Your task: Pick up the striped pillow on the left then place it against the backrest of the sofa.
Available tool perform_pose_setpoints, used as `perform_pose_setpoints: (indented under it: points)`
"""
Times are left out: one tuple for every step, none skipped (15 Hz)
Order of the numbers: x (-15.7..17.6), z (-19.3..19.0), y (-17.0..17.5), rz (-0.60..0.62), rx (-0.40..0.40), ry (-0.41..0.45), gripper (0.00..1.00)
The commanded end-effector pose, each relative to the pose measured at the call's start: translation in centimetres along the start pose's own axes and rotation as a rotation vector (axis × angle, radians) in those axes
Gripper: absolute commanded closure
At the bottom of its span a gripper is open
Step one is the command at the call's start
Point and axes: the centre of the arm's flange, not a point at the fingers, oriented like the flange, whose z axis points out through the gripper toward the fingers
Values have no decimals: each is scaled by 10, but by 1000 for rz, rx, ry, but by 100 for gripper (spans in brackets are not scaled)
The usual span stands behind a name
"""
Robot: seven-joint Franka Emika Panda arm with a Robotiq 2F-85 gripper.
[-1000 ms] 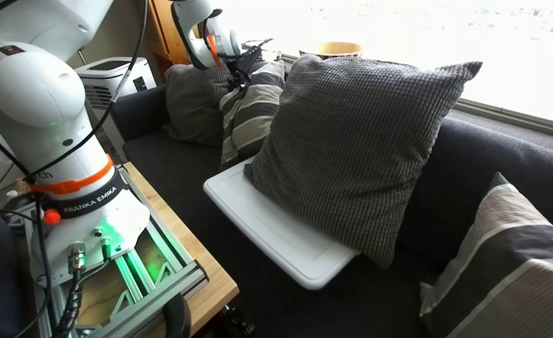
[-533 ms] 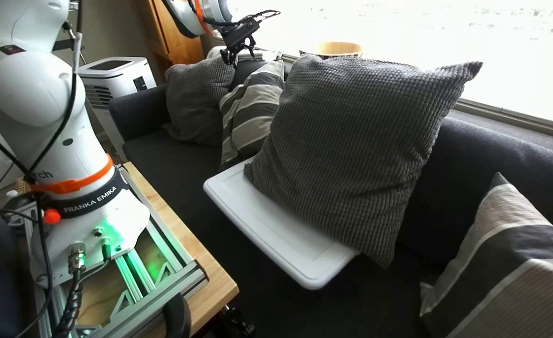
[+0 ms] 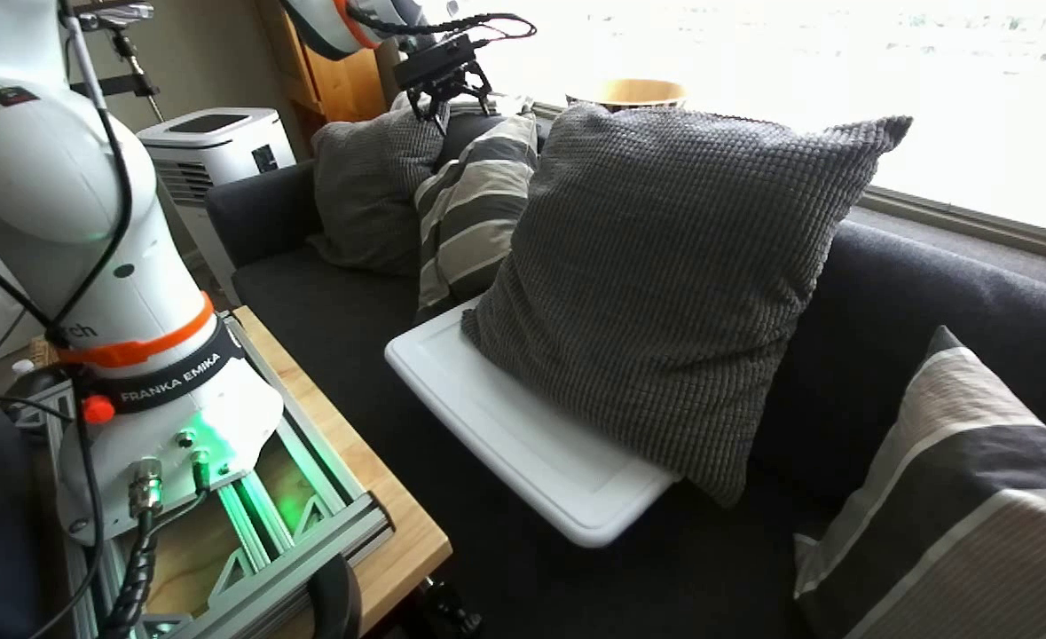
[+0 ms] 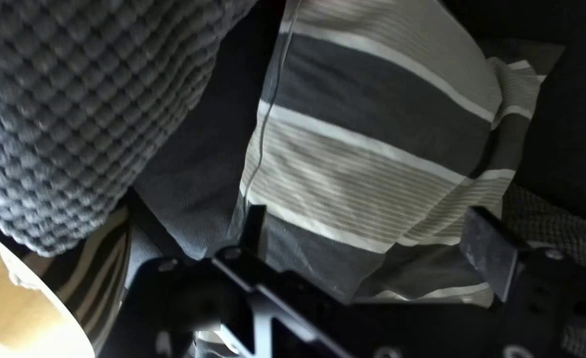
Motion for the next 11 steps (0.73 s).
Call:
perform_pose_setpoints:
  points:
    - [-79, -31, -30, 200, 4, -2, 0]
    - [-98, -32, -32, 252, 6, 20, 0]
    - [-116, -32, -32, 286, -1, 69, 0]
    - [-63, -17, -14, 203, 3, 22, 0]
    - [-78, -19, -16, 233, 0, 44, 0]
    - [-90, -20, -18, 250, -2, 52, 0]
    - [-96, -21, -19, 259, -3, 53, 0]
    - [-98, -22, -19, 263, -4, 54, 0]
    - [-97, -23, -19, 265, -5, 55, 0]
    - [-97, -23, -19, 268, -5, 56, 0]
    - [-97, -23, -20, 269, -5, 56, 0]
